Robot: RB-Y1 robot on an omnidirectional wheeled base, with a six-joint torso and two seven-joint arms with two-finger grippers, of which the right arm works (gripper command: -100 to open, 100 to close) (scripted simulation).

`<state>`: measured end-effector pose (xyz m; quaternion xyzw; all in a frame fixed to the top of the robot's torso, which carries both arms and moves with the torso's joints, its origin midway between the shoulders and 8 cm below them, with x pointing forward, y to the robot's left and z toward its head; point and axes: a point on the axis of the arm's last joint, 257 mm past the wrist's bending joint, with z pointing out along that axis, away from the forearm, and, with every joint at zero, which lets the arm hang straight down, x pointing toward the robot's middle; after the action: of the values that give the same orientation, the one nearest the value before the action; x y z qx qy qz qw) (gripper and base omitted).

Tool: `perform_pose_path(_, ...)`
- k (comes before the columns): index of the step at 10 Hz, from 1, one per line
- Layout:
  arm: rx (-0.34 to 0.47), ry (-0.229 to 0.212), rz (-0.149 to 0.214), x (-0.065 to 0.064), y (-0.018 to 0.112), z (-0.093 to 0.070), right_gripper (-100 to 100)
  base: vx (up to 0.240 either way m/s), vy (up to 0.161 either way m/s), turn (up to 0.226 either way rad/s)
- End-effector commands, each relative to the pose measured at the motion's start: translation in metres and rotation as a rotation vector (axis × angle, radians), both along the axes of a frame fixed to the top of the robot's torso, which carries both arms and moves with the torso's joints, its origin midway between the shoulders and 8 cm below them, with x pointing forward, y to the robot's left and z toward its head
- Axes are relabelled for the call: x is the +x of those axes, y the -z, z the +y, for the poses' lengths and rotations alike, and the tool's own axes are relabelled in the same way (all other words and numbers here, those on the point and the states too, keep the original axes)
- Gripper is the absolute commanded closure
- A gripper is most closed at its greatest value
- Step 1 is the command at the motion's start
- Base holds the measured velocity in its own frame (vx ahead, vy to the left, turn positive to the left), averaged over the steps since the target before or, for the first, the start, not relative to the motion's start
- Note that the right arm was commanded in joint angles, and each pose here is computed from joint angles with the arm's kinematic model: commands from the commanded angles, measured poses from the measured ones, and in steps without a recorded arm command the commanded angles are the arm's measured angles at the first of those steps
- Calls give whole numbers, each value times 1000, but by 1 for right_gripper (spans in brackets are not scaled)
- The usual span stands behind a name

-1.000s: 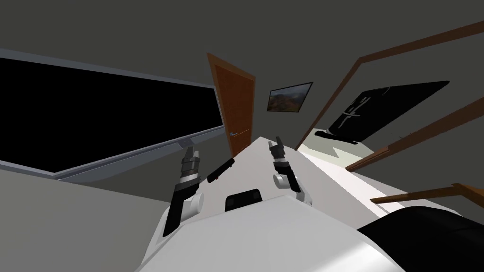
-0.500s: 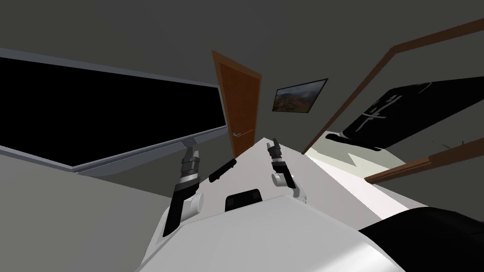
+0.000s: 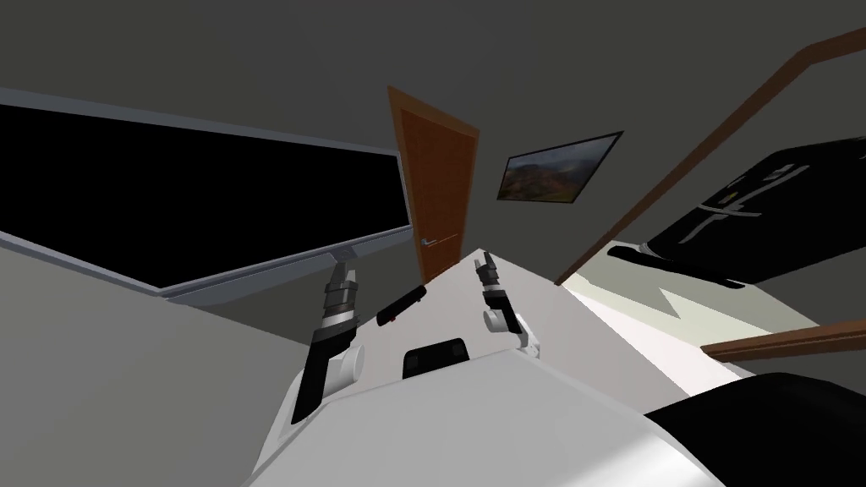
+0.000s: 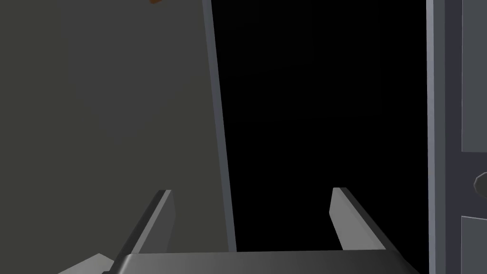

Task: Pull the door open

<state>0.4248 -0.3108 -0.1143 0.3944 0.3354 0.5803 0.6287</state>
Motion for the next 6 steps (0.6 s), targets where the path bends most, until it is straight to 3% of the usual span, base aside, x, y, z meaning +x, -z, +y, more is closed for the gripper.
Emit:
perform_pose_path(1, 1, 0, 13, 3, 8, -2, -100, 65, -21, 53)
perform_pose_path(6, 3, -5, 65, 21, 46, -5, -100, 76, -32, 144)
